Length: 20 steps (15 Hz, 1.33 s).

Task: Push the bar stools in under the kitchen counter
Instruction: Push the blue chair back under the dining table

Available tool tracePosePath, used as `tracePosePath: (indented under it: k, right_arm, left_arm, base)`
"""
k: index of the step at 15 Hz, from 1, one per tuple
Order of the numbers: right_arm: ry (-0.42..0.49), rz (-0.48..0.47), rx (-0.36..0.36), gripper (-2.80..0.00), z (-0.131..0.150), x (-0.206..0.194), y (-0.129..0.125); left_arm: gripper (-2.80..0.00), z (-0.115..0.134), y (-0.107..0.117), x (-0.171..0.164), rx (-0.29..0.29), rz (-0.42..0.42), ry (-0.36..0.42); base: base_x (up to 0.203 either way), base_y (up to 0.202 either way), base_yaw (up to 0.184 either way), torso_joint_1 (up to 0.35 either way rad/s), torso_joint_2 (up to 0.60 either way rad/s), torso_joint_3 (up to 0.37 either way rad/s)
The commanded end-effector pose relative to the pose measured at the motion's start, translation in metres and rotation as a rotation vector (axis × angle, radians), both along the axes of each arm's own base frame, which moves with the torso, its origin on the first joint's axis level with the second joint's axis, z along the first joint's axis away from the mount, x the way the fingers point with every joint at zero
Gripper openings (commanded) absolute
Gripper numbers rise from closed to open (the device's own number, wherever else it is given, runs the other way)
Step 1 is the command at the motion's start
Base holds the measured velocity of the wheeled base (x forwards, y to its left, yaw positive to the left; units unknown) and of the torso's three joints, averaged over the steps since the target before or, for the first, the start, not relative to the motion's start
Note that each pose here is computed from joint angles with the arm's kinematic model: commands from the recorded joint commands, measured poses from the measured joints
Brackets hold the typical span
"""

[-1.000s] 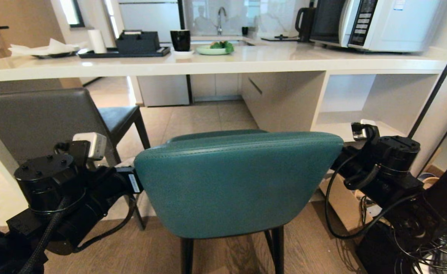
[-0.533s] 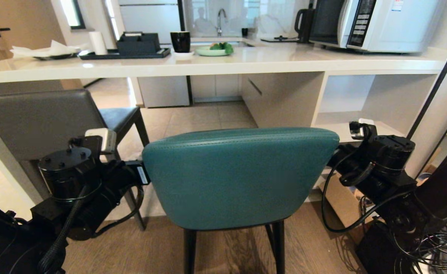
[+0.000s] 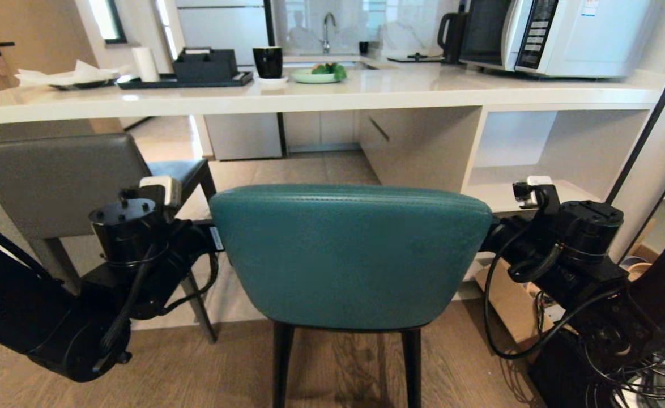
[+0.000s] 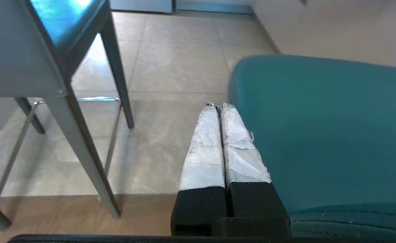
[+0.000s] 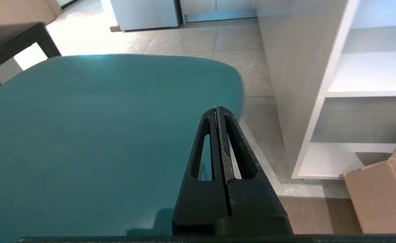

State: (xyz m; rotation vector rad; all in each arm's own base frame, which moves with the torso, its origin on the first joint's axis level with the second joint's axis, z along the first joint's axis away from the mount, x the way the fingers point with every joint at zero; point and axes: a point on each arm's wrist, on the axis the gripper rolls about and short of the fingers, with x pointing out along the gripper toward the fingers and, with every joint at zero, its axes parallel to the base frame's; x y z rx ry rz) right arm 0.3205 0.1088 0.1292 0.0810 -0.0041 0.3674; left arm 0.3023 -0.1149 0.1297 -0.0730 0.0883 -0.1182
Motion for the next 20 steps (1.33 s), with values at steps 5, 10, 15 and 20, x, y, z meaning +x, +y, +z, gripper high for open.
tracePosePath:
  k: [5,10,15,20]
  right_arm:
    - [-0.013,0.007,0.010,-2.80,-0.009,0.023,0.011]
    - [-0.013,-0.055,0.010,-2.80,-0.007,0.041,0.005]
    - [-0.046,-0.150,0.026,-2.80,0.014,0.027,-0.024]
    - [-0.065,-0.295,0.056,-2.80,0.045,0.019,-0.085]
  left_arm:
    - [-2.80,0.001,-0.002,-0.016,-0.001,-0.032,0.005]
    - [-2.80,0.002,-0.002,-0.016,-0.003,-0.034,0.000]
    - [-2.80,0.014,0.002,-0.021,-0.025,-0.030,-0.034]
    - [-2.80,0.020,0.011,-0.021,-0.036,-0.005,-0.050]
  base:
    - [0.000,0.000,0.000,0.000,0.00,0.000]
    - [0.000,0.000,0.000,0.000,0.00,0.000]
    - [0.000,0.000,0.000,0.000,0.00,0.000]
    - [0.000,0.000,0.000,0.000,0.00,0.000]
